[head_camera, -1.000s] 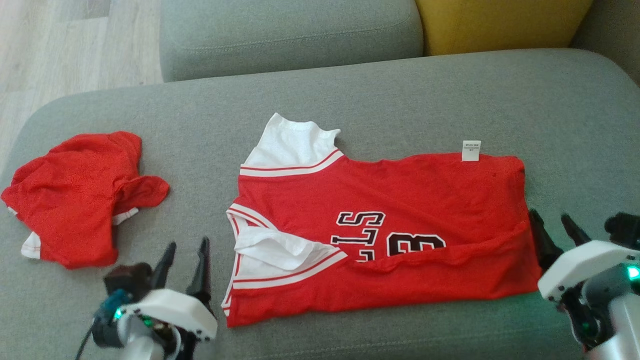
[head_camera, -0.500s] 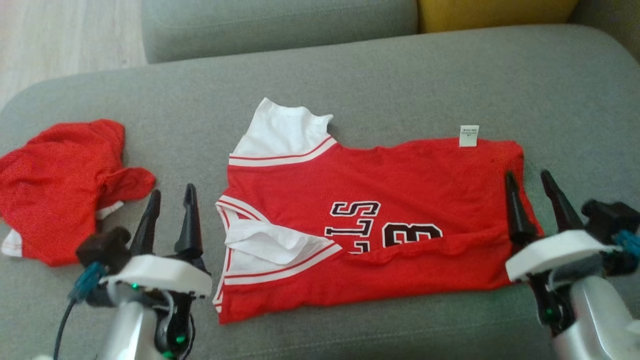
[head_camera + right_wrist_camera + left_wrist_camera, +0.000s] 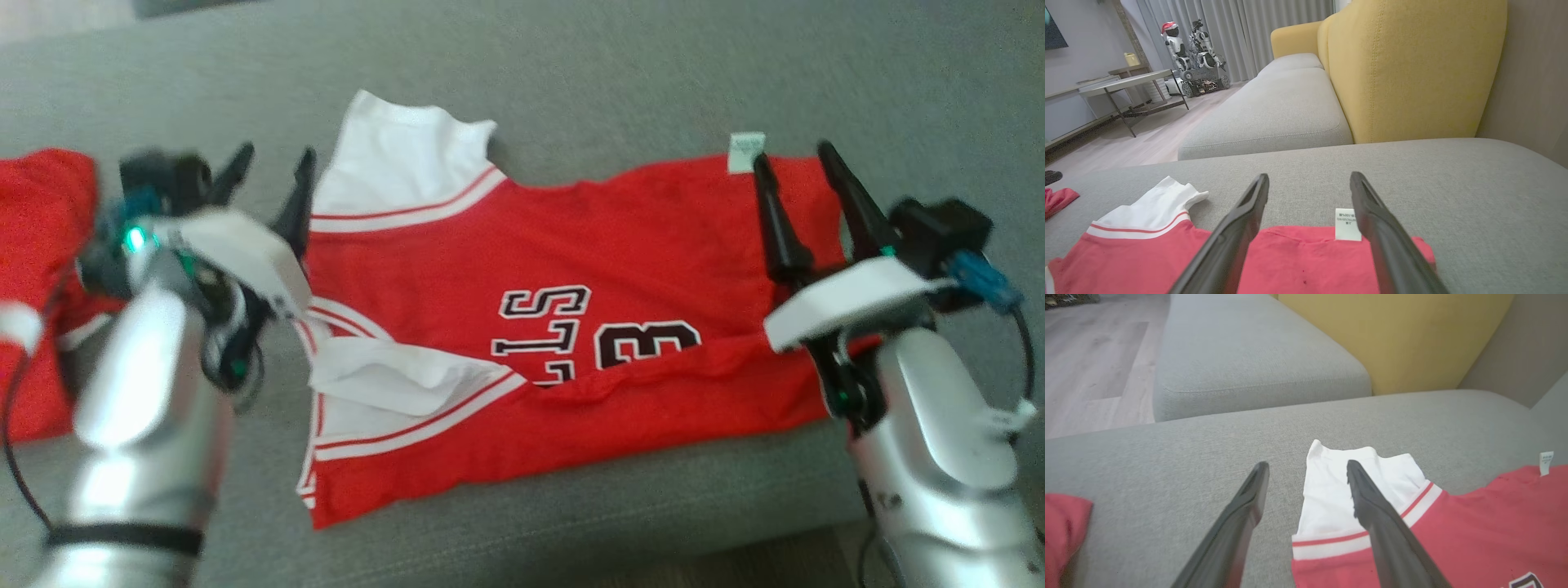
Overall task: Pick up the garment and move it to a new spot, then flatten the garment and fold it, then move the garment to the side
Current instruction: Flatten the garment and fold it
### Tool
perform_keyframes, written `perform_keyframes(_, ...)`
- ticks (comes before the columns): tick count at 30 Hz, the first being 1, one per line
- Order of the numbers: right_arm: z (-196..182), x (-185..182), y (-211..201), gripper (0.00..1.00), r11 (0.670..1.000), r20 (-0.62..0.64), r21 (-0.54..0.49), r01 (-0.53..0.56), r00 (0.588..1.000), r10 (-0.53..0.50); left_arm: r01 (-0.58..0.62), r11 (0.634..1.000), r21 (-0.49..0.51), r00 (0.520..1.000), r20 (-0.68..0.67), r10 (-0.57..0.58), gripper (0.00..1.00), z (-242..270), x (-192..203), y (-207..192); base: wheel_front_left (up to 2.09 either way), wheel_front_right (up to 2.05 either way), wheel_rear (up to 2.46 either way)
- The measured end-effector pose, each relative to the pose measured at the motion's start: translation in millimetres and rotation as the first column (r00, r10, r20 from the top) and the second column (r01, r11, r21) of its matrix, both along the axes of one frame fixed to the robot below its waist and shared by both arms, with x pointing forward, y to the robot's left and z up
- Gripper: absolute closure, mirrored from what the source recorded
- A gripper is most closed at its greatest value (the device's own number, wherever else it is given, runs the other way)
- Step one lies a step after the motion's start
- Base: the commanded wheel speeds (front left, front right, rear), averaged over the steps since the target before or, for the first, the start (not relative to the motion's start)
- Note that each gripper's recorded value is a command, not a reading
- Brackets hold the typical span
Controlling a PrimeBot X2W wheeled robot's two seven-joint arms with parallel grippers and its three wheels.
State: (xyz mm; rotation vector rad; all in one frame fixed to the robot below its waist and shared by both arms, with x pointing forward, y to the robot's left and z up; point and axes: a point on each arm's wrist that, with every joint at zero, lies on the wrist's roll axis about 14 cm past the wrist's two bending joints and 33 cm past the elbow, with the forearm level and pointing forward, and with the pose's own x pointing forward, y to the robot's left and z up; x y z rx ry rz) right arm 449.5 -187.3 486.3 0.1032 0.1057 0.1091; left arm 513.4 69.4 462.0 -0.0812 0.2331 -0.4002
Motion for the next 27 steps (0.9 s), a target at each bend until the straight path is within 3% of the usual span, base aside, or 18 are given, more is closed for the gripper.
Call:
perform_keyframes(10, -14, 20, -11, 0.00, 0.999, -0.037, -0.037, 0.018, 0.999, -0.019, 0.157, 0.971, 0.179, 0.980, -0.150, -0.131, 0.00, -47, 55, -32, 0.00, 0.00, 0.00)
perform_keyframes(19, -43, 13, -32, 0.00, 0.996, -0.099, -0.059, 0.071, 0.992, -0.077, 0.249, 0.941, 0.227, 0.953, -0.228, -0.198, 0.00, -90, 77, -59, 0.00, 0.00, 0.00)
perform_keyframes(27, -43, 18, -34, 0.00, 0.995, -0.093, -0.060, 0.078, 0.992, -0.083, 0.237, 0.941, 0.241, 0.958, -0.221, -0.184, 0.00, -94, 91, -56, 0.00, 0.00, 0.00)
